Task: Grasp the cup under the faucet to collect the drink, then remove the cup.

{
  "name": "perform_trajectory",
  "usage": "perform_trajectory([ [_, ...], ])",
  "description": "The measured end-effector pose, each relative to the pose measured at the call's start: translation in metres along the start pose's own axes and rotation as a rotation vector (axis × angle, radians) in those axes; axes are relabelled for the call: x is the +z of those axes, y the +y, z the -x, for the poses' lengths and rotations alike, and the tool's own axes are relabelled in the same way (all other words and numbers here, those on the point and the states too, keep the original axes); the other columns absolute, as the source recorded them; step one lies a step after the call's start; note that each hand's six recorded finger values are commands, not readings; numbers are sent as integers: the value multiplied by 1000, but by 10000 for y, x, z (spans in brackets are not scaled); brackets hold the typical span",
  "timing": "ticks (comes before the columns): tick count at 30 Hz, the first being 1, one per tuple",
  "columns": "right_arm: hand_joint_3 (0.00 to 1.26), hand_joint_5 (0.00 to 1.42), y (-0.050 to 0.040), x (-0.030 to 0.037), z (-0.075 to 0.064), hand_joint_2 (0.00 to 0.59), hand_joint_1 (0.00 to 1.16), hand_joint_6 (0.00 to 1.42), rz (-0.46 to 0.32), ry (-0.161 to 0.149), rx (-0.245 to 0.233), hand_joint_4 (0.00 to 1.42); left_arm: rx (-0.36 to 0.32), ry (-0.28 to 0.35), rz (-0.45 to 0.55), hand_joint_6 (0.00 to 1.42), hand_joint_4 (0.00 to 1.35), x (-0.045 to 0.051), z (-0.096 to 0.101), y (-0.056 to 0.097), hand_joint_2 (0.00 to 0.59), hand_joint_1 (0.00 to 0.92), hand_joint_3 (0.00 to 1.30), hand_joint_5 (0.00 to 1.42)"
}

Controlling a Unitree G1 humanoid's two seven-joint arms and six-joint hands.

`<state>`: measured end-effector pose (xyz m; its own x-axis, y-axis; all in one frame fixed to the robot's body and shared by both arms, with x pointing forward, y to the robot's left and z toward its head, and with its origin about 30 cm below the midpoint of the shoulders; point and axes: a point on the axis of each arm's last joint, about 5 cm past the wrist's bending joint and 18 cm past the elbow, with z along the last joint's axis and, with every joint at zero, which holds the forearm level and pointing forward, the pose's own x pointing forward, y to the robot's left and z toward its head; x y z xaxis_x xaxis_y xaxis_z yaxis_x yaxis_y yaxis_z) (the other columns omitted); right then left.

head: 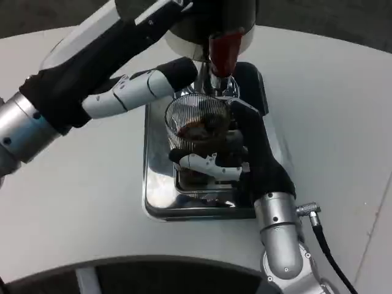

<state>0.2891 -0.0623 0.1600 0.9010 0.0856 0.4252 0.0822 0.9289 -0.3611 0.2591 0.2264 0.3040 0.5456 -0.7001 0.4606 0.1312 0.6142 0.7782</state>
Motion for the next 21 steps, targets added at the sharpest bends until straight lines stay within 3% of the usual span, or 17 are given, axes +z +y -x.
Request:
perform_trajectory([
  [12, 680, 922, 0, 14, 90, 108, 1162, 1221, 33, -17, -69, 879, 19, 20, -3, 25, 0, 35, 102, -2, 158, 0, 0, 73],
  [18, 681, 922, -18, 51, 130, 108, 1162, 1230, 28, -38, -65, 889, 43, 56, 5, 0, 0, 63, 233, -22, 159, 0, 0, 55],
  [21, 681, 922, -62, 60, 166, 108, 1162, 1231, 38, -51, -41, 889, 40, 91, 1, 0, 0, 75, 325, -36, 159, 0, 0, 33],
])
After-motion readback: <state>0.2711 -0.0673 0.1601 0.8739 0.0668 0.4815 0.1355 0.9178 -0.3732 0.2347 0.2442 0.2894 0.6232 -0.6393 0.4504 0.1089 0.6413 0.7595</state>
